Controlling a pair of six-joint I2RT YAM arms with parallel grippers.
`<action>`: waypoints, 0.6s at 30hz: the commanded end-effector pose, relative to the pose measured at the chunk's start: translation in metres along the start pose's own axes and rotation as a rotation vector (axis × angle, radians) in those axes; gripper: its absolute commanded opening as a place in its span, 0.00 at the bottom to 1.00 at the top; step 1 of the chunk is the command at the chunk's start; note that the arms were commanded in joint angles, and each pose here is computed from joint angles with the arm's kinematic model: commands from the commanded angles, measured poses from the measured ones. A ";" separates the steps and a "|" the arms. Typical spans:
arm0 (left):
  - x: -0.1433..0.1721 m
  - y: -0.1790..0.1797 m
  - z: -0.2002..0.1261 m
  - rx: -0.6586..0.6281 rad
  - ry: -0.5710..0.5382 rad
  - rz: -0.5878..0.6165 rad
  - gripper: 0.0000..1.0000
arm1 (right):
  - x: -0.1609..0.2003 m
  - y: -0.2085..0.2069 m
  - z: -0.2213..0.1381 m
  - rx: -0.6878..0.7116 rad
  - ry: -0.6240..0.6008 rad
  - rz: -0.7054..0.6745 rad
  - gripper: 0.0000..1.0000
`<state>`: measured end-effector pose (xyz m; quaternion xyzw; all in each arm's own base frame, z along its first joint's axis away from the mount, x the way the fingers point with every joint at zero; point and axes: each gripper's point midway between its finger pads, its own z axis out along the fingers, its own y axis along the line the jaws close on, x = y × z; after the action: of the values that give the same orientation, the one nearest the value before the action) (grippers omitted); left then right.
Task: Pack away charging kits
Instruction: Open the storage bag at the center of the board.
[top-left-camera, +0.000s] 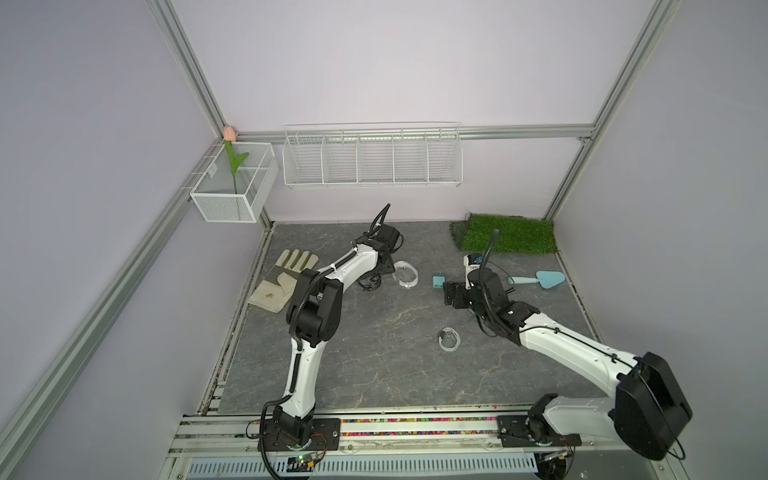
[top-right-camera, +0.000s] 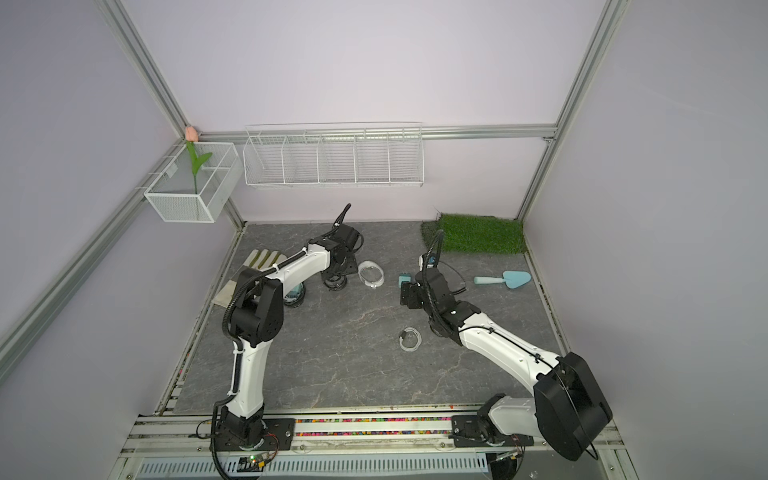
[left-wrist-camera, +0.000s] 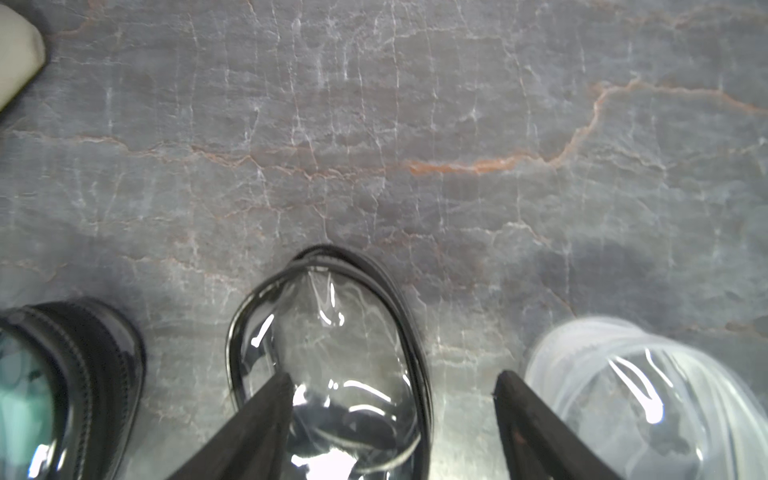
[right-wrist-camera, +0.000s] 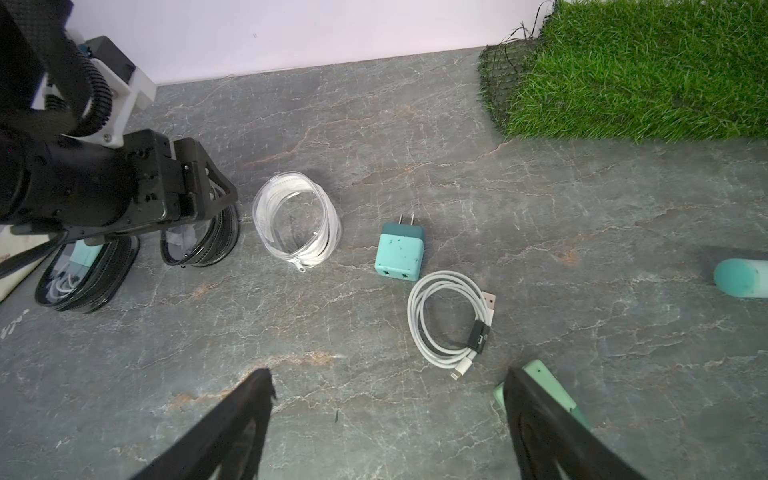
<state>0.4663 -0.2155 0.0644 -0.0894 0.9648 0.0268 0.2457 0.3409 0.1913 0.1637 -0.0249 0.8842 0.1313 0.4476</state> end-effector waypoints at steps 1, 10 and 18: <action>-0.007 0.015 -0.014 -0.082 -0.019 0.016 0.77 | 0.009 -0.008 0.003 0.024 0.015 0.017 0.89; 0.000 0.020 0.003 -0.142 0.012 0.039 0.68 | 0.011 -0.007 0.005 0.018 0.025 0.018 0.89; 0.001 0.014 0.014 -0.148 0.039 0.056 0.64 | 0.011 -0.004 0.003 0.007 0.024 0.021 0.89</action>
<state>0.4719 -0.2067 0.0568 -0.0870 0.9650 0.0818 0.2335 0.3388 0.1900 0.1576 -0.0232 0.8874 0.1298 0.4418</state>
